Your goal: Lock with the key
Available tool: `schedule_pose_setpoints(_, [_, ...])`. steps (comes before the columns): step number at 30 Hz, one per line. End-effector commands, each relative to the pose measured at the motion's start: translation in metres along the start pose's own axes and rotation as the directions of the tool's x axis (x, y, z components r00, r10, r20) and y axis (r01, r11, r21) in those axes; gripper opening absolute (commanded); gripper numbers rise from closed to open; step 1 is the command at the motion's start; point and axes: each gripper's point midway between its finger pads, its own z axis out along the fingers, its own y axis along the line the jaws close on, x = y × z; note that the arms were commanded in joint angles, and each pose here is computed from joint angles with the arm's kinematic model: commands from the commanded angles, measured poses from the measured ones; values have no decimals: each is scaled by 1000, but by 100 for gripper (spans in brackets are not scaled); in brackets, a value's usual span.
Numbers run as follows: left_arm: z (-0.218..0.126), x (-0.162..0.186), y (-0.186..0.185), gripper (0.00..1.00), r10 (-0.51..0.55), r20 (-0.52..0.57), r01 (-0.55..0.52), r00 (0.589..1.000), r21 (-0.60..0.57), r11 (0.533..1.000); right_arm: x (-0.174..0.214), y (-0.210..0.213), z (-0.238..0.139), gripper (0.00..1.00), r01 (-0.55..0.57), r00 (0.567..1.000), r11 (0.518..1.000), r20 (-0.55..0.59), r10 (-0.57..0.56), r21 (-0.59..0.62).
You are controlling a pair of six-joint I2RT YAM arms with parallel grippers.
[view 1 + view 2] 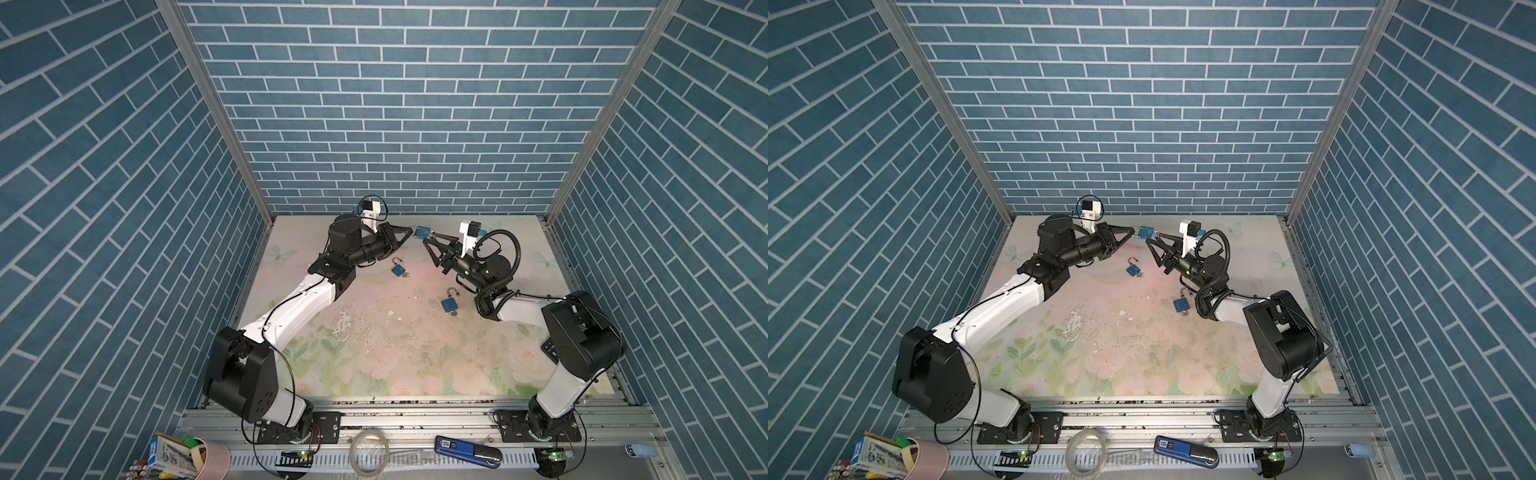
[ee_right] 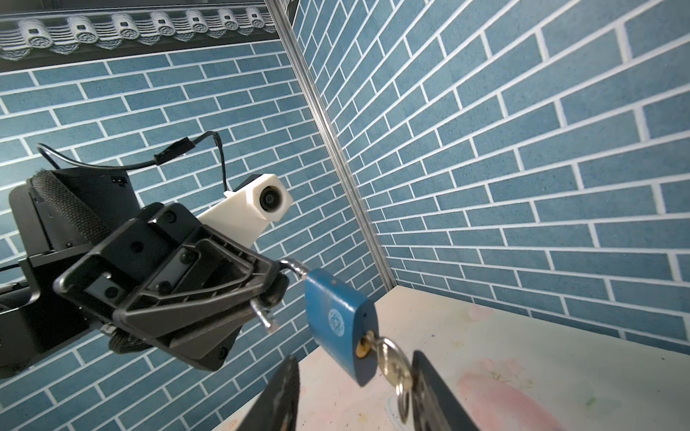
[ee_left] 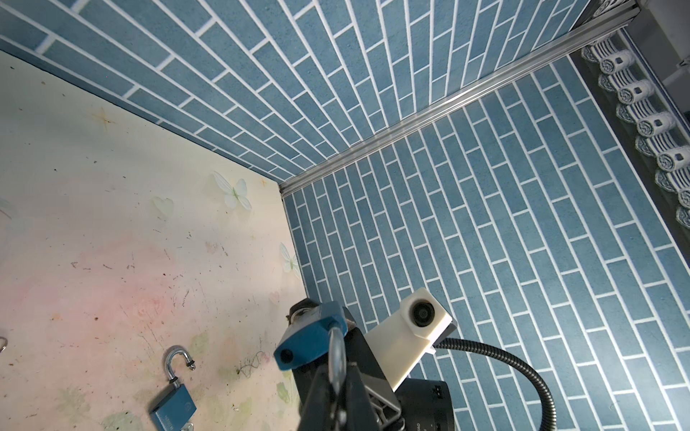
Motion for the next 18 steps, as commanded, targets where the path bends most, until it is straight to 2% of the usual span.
schedule_pose_setpoints(1, [-12, -6, -31, 0, 51, 34, -54, 998, 85, 995, -12, 14, 7, 48, 9, 1000, 998, 26, -7, -68])
schedule_pose_setpoints(7, [-13, -4, -31, 0, 45, 33, -47, 998, 85, 995, -13, 17, 9, 43, 11, 1000, 996, 23, -9, -89])
schedule_pose_setpoints(14, [-13, -3, -28, 0, 35, 29, -38, 999, 86, 996, -13, 20, 14, 42, 5, 1000, 993, 14, -4, -114])
schedule_pose_setpoints(18, [-13, -3, -28, 0, 34, 30, -37, 999, 89, 995, -14, 21, 16, 38, 3, 1000, 992, 13, -1, -126])
